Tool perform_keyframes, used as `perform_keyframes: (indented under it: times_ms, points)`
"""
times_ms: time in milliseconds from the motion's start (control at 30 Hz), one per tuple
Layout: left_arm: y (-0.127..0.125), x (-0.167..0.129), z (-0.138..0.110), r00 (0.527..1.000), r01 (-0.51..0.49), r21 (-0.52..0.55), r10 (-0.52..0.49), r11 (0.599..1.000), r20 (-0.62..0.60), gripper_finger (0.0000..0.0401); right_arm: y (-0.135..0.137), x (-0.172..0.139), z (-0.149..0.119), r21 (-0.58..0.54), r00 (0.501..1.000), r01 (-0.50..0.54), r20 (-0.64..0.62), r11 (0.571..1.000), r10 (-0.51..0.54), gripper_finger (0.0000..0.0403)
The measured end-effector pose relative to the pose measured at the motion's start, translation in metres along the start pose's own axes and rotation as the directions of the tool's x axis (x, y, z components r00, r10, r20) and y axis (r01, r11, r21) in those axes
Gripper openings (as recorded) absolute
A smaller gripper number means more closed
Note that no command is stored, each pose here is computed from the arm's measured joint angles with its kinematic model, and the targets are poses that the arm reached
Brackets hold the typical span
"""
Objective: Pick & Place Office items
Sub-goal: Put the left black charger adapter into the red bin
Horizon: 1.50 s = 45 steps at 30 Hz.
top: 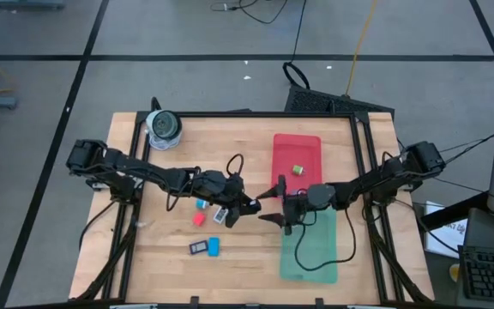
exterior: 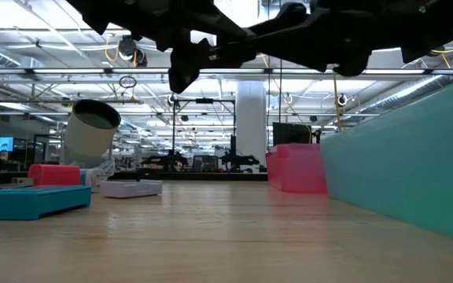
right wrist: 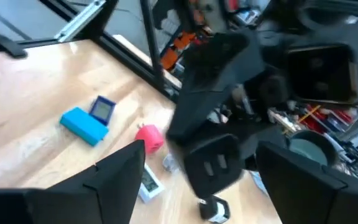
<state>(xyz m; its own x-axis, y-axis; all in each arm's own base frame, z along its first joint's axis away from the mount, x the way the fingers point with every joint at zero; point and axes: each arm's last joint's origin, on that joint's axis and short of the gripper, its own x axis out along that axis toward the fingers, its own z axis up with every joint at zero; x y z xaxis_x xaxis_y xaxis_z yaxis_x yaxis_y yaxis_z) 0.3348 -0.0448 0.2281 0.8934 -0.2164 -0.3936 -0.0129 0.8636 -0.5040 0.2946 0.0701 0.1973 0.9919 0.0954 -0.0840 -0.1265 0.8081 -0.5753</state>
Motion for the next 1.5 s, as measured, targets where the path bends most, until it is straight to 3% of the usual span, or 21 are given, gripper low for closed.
perform_keyframes:
  times_ms: [400, 633, 700, 800, 967, 1067, 1333, 1500]
  points:
    - [0.005, 0.000, 0.001, 1.000, 0.018, -0.074, -0.020, 0.997, -0.021, 0.0161, 0.002, 0.018, -0.004, -0.043, 1.000, -0.020, -0.010, 0.999, 0.019, 0.0246]
    - [0.004, 0.000, 0.001, 0.998, 0.045, -0.089, -0.049, 0.995, -0.043, 0.0151, 0.003, 0.019, -0.005, -0.069, 0.999, -0.030, -0.018, 0.997, 0.029, 0.0174]
    - [0.004, 0.000, 0.000, 0.998, 0.045, -0.095, -0.050, 0.994, -0.048, 0.0163, 0.005, 0.018, -0.005, -0.078, 0.999, -0.037, -0.021, 0.996, 0.035, 0.0148]
    - [0.004, 0.000, 0.000, 0.998, 0.045, -0.083, -0.049, 0.996, -0.043, 0.0185, 0.008, 0.018, -0.003, -0.080, 0.999, -0.047, -0.019, 0.996, 0.045, 0.0146]
    - [0.005, -0.001, 0.003, 0.998, 0.048, 0.036, -0.047, 0.998, -0.030, 0.0204, 0.011, 0.017, -0.005, 0.027, 0.997, -0.064, -0.034, 0.998, 0.065, 0.0146]
    - [0.009, -0.008, 0.010, 0.998, 0.063, 0.048, -0.062, 0.997, -0.023, 0.0210, 0.009, 0.015, -0.003, 0.119, 0.997, -0.062, -0.039, 0.991, 0.067, 0.0146]
    - [0.023, -0.050, 0.038, 0.987, 0.155, 0.105, -0.150, 0.982, -0.048, 0.0200, -0.006, 0.001, 0.011, 0.280, 0.996, -0.050, -0.060, 0.959, 0.069, 0.0146]
    - [0.034, -0.077, 0.039, 0.992, 0.066, 0.126, -0.051, 0.990, -0.119, 0.0187, -0.018, -0.014, 0.021, 0.344, 0.993, -0.045, -0.090, 0.938, 0.081, 0.0146]
